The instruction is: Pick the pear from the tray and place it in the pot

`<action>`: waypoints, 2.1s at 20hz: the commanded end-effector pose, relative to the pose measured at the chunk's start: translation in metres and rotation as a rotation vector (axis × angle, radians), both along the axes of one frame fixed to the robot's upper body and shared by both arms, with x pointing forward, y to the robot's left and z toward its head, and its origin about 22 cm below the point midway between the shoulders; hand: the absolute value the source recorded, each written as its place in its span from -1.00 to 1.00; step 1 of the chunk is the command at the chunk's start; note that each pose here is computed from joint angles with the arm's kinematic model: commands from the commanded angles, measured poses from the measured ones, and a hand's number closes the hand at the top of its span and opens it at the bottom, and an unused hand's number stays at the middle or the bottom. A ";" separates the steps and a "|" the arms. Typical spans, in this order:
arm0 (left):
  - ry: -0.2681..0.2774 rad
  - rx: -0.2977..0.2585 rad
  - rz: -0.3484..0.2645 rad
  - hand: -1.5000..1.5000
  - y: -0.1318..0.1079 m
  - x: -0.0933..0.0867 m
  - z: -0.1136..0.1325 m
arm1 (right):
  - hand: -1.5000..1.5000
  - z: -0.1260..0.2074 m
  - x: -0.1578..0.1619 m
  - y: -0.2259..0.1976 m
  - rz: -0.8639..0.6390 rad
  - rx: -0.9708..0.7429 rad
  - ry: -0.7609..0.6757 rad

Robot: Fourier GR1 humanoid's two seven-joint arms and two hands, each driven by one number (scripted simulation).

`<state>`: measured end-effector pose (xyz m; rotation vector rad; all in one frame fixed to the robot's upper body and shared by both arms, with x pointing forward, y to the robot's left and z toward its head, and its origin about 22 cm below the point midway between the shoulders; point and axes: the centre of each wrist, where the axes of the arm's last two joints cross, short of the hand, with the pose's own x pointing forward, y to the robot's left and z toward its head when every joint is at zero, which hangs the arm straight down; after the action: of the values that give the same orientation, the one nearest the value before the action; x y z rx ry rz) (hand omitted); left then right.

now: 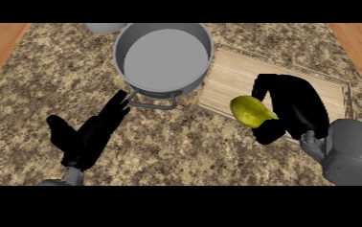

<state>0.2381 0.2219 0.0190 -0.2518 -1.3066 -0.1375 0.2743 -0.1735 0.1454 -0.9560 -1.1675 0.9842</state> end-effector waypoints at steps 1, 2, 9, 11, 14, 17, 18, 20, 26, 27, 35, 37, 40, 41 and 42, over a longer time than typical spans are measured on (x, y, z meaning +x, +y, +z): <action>0.009 -0.014 -0.004 0.00 -0.008 -0.004 0.003 | 1.00 0.047 -0.008 0.027 -0.052 0.074 -0.178; -0.009 -0.007 0.013 0.00 0.005 0.001 0.004 | 1.00 0.060 -0.014 0.017 -0.028 0.086 -0.226; 0.004 -0.021 -0.002 0.00 -0.006 0.006 0.005 | 1.00 0.114 -0.025 0.053 0.057 0.248 -0.353; -0.002 0.008 -0.007 0.00 0.005 0.011 0.007 | 1.00 0.128 -0.019 0.057 0.052 0.279 -0.363; -0.020 -0.021 -0.024 0.00 -0.011 0.001 -0.002 | 1.00 0.142 0.008 0.059 0.019 0.299 -0.360; -0.015 -0.002 -0.037 0.00 -0.008 0.006 0.004 | 1.00 0.168 0.019 0.087 0.029 0.291 -0.351; -0.033 -0.014 -0.028 0.00 -0.005 -0.005 0.005 | 1.00 0.158 0.034 0.092 -0.010 0.292 -0.357; -0.003 -0.025 -0.049 0.00 -0.019 0.002 0.001 | 1.00 0.170 0.033 0.095 0.037 0.306 -0.324; -0.022 -0.003 -0.033 0.00 0.002 0.005 0.006 | 1.00 0.153 0.099 0.105 0.050 0.306 -0.314; -0.016 -0.007 -0.044 0.00 -0.018 0.007 0.012 | 1.00 0.154 0.100 0.116 0.083 0.307 -0.306; -0.029 -0.006 -0.052 0.00 -0.006 0.015 0.018 | 1.00 0.108 0.144 0.149 0.091 0.295 -0.307; -0.033 -0.015 -0.084 0.00 -0.019 0.011 0.003 | 1.00 0.104 0.156 0.150 0.082 0.293 -0.319; -0.029 -0.013 -0.076 0.00 -0.016 0.011 0.008 | 1.00 0.061 0.158 0.160 0.087 0.315 -0.317; -0.039 -0.003 -0.078 0.00 -0.008 0.019 0.015 | 1.00 0.072 0.162 0.160 0.098 0.331 -0.304; -0.029 -0.004 -0.086 0.00 -0.024 0.006 0.005 | 1.00 0.065 0.165 0.156 0.092 0.349 -0.297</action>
<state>0.2491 0.2057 0.0289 -0.3057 -1.3317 -0.2026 0.4311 -0.0194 0.2341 -0.8188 -1.5844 0.6991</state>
